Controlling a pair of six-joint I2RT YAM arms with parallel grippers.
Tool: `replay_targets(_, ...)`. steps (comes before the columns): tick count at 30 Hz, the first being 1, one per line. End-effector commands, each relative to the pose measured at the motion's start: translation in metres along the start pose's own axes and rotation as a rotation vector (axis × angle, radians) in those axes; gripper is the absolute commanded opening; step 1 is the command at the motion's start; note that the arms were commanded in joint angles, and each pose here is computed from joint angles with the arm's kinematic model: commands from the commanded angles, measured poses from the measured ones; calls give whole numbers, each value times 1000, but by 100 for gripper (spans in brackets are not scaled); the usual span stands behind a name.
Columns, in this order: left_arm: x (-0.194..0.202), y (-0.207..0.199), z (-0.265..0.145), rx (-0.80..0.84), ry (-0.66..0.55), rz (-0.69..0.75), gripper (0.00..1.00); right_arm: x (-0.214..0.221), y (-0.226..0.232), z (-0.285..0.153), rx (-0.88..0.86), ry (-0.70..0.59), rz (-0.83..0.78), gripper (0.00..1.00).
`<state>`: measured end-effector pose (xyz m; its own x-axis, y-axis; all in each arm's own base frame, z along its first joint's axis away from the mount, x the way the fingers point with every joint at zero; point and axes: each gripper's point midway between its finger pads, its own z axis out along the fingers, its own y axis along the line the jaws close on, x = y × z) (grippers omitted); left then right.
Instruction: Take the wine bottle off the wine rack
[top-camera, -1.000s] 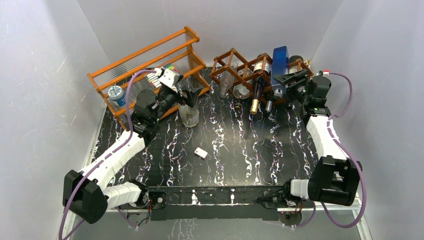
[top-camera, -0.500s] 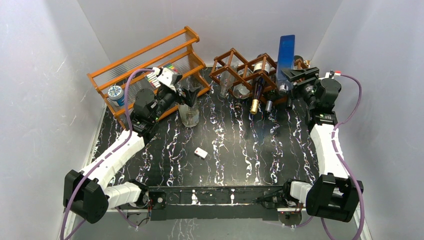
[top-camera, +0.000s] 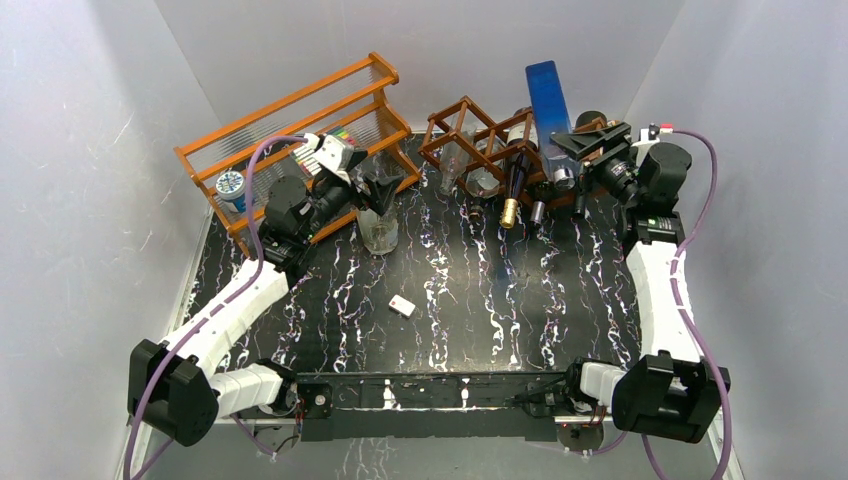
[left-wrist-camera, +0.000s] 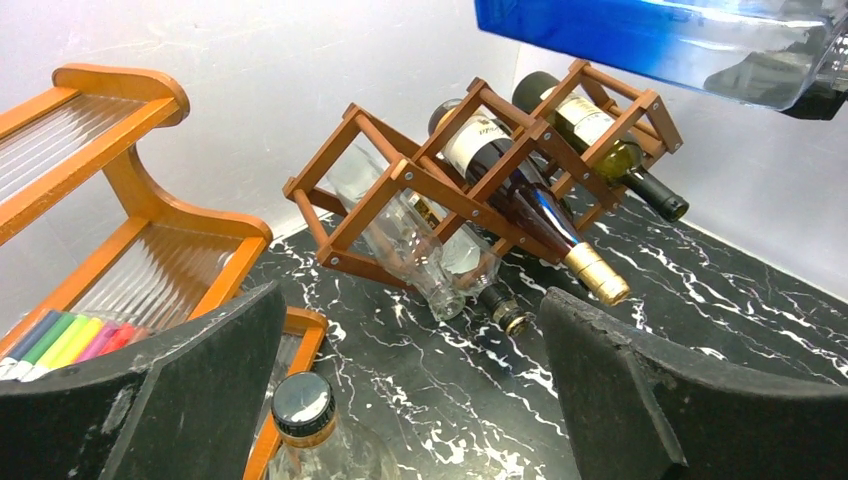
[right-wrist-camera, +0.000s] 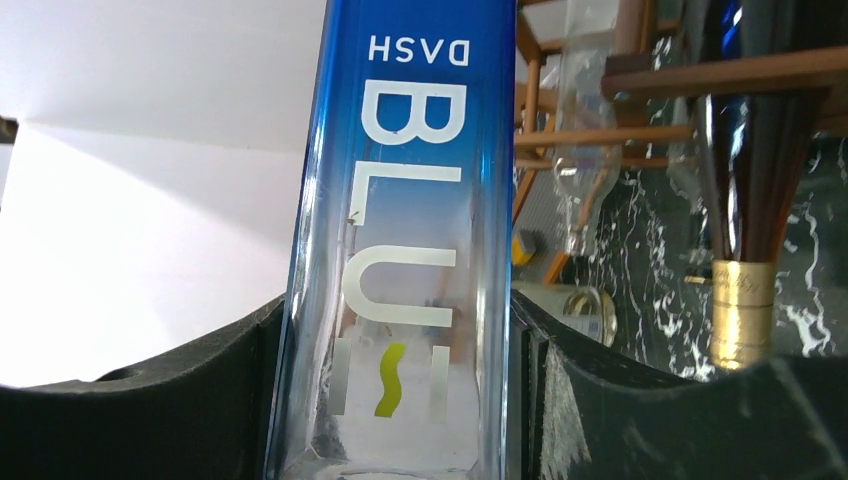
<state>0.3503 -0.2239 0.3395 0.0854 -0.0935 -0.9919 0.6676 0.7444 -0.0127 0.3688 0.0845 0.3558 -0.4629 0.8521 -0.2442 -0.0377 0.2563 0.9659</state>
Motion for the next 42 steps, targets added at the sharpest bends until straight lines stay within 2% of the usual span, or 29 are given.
replay_targets(1, -50, -9, -5, 40, -136, 14, 98, 21, 107, -44, -291, 78, -278, 0)
replay_targets(8, -78, -34, -14, 159, -210, -18, 98, 62, 101, -63, -275, 221, -265, 0)
replay_targets(12, -72, -60, -13, 284, -174, 29, 98, 93, 94, -67, -237, 333, -263, 0)
replay_targets(16, -60, -86, -9, 371, -101, 27, 98, 124, 80, -80, -179, 418, -275, 0)
replay_targets(18, -56, -99, -13, 426, -47, -41, 98, 142, 73, -86, -156, 487, -291, 0)
replay_targets(22, -50, -121, -36, 461, 40, -124, 95, 171, 60, -100, -108, 585, -314, 0)
replay_targets(25, -35, -127, -55, 466, 101, -137, 97, 190, 49, -108, -59, 669, -260, 0)
replay_targets(30, 8, -150, -69, 551, 301, -182, 98, 215, 29, -120, 16, 794, -199, 0)
replay_targets(35, 32, -183, -67, 610, 358, -70, 98, 227, -17, -118, 56, 797, -176, 0)
replay_targets(42, 69, -222, -57, 785, 413, 249, 98, 238, -54, -113, 72, 816, -147, 0)
